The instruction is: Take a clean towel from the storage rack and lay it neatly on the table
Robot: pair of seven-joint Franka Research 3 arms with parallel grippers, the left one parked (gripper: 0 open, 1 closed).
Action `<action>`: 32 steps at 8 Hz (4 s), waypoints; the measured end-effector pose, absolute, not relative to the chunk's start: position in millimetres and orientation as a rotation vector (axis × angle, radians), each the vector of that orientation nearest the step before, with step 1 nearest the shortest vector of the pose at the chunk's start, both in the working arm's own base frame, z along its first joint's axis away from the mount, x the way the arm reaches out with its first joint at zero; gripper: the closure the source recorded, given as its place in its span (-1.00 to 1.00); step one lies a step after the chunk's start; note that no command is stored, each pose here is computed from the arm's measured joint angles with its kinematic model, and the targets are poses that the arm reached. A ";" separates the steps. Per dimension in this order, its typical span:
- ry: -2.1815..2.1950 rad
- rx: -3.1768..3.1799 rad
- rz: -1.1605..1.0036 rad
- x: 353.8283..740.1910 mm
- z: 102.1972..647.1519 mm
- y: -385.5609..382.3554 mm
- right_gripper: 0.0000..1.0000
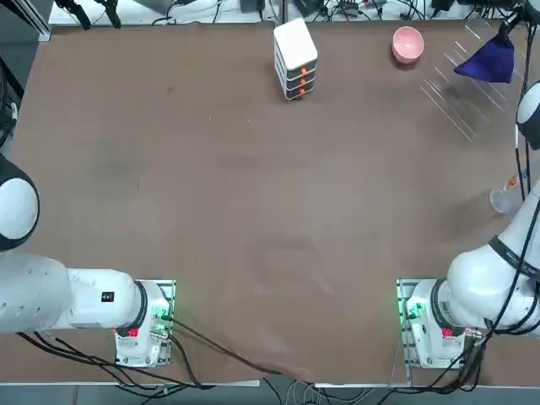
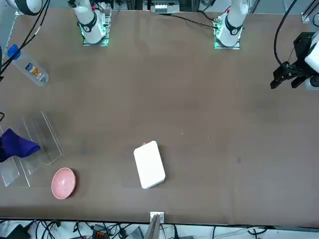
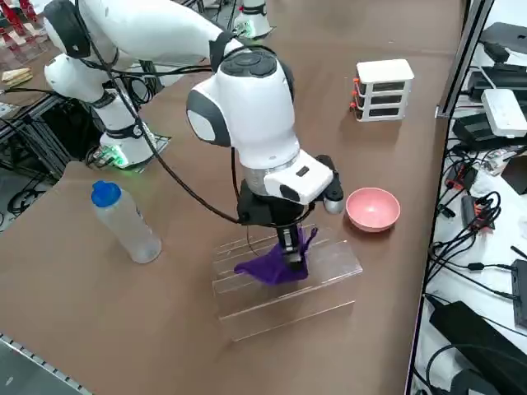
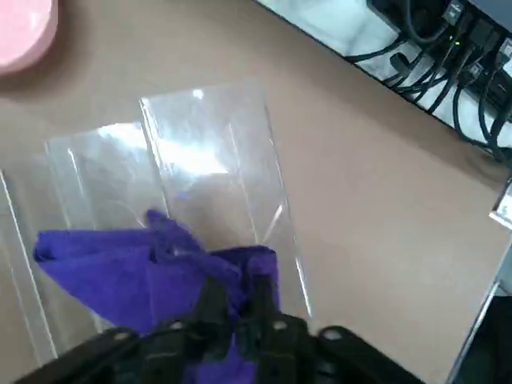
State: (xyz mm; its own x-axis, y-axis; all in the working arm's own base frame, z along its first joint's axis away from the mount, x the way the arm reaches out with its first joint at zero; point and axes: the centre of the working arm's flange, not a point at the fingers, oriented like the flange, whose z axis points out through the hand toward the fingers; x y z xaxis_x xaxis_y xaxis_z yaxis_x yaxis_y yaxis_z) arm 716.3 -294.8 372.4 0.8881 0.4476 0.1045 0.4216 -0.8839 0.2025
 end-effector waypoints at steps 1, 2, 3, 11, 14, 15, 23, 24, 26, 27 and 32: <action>0.661 2.889 0.225 718.5 377.2 -287.7 0.91; 0.674 2.899 0.212 720.2 385.8 -277.3 0.91; 0.687 2.919 0.193 720.5 401.1 -262.8 0.91; 0.166 3.199 -0.301 654.9 487.1 -11.7 0.91; 0.012 3.213 -0.416 622.3 442.1 74.0 0.91; -0.019 3.248 -0.416 613.5 428.0 89.8 0.91; -0.312 3.317 -0.529 571.1 352.7 -25.5 0.91; -0.323 3.328 -0.501 572.9 331.7 -59.1 0.91; -0.308 3.331 -0.389 582.3 285.1 -98.2 0.91; -0.307 3.314 -0.341 587.8 265.6 -103.2 0.91; -0.322 3.256 -0.158 600.0 247.2 -131.6 0.89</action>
